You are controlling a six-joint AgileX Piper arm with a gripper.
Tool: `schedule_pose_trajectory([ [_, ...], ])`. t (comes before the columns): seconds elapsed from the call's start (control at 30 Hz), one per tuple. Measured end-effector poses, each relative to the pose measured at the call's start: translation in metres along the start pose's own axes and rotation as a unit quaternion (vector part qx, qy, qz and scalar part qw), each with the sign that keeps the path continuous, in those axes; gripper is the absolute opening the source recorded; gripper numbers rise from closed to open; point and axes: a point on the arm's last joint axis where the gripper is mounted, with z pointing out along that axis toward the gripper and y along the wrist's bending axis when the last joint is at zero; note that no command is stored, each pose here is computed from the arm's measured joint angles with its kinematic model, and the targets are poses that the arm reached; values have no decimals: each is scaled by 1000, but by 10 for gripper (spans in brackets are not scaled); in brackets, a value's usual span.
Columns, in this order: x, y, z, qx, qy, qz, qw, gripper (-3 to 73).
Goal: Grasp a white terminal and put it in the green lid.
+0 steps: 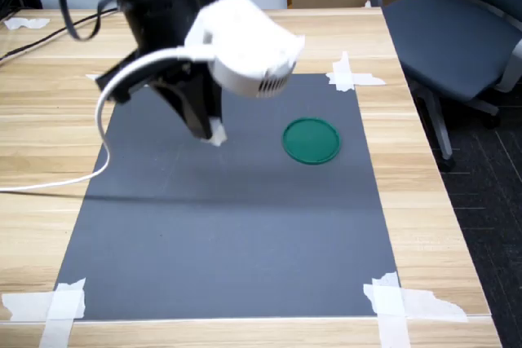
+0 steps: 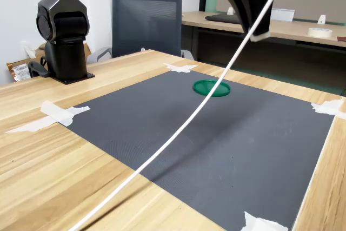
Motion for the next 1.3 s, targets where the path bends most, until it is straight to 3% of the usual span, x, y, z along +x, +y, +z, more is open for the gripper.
schedule_pose_trajectory([
  [0.2,3,17,-11,-21,-12,-8,1000,76],
  [0.57,17,80,29,-52,38,-74,995,76],
  [0.87,-8,127,41,-72,42,-109,991,76],
  [1.3,-29,161,45,-83,39,-158,983,76],
])
